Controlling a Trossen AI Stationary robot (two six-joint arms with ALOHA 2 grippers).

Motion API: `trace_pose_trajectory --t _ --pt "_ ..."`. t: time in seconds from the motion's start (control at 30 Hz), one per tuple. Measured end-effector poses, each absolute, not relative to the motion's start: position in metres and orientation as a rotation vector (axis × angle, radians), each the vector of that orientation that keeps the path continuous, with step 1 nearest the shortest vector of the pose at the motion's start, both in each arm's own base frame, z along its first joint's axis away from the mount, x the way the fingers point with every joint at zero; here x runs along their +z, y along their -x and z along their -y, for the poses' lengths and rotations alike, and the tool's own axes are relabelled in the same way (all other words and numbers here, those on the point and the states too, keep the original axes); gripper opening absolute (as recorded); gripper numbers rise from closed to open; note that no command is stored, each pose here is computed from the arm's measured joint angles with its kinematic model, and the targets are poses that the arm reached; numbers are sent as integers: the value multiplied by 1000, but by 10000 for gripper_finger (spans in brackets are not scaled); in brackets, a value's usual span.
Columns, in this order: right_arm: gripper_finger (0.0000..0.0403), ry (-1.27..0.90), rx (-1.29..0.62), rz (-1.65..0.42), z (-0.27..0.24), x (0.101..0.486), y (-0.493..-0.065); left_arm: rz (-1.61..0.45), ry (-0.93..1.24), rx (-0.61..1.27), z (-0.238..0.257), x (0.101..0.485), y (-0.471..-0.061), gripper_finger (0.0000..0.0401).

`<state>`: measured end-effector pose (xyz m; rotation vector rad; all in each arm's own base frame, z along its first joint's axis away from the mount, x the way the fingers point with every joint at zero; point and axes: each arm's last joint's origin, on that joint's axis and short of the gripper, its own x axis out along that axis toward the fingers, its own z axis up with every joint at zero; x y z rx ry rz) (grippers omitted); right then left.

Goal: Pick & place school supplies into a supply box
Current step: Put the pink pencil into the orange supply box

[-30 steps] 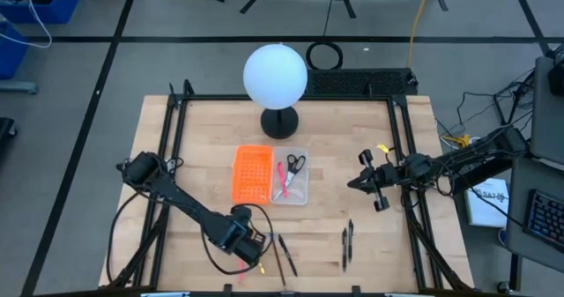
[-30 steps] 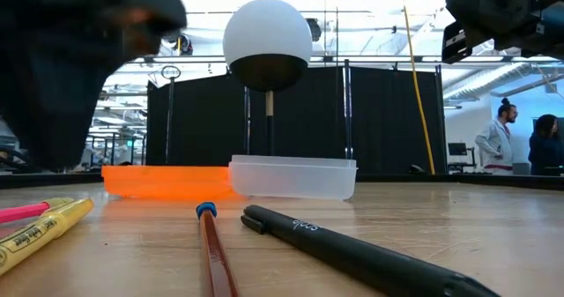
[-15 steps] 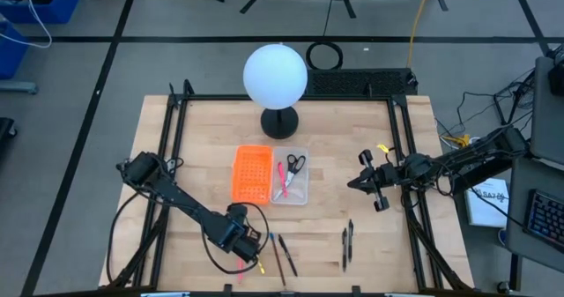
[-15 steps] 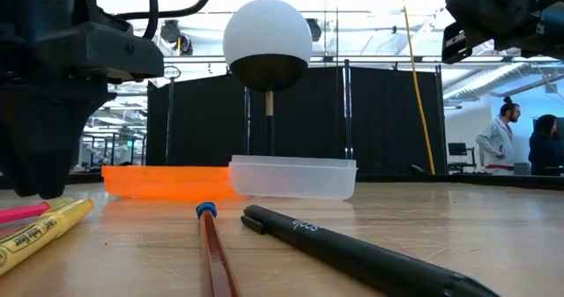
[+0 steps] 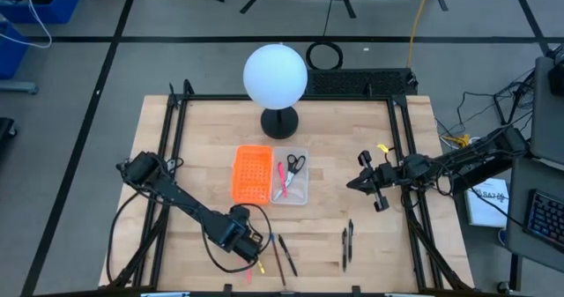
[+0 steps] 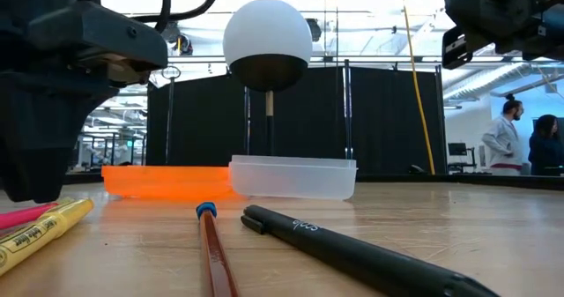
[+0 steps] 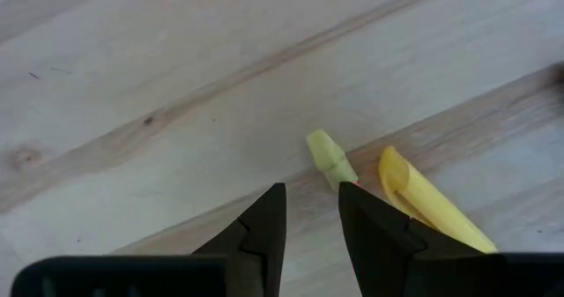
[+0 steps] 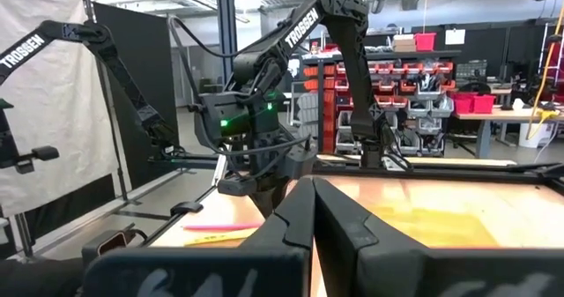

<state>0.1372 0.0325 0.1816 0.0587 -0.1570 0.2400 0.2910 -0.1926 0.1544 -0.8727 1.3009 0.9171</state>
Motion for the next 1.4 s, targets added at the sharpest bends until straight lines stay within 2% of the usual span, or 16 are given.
trace_pose_trajectory --t 0.43,0.7,1.0,1.4 --pt "0 -58 240 148 -33 181 -137 -1391 904 882 190 158 -295 116" --pt "0 -58 240 148 -33 181 -137 -1307 923 844 194 173 -306 115" --pt "0 -62 240 148 -33 181 -137 -1235 1041 993 193 170 -304 115" --pt "0 -58 240 148 -33 181 -137 -1162 1053 1019 193 170 -304 115"
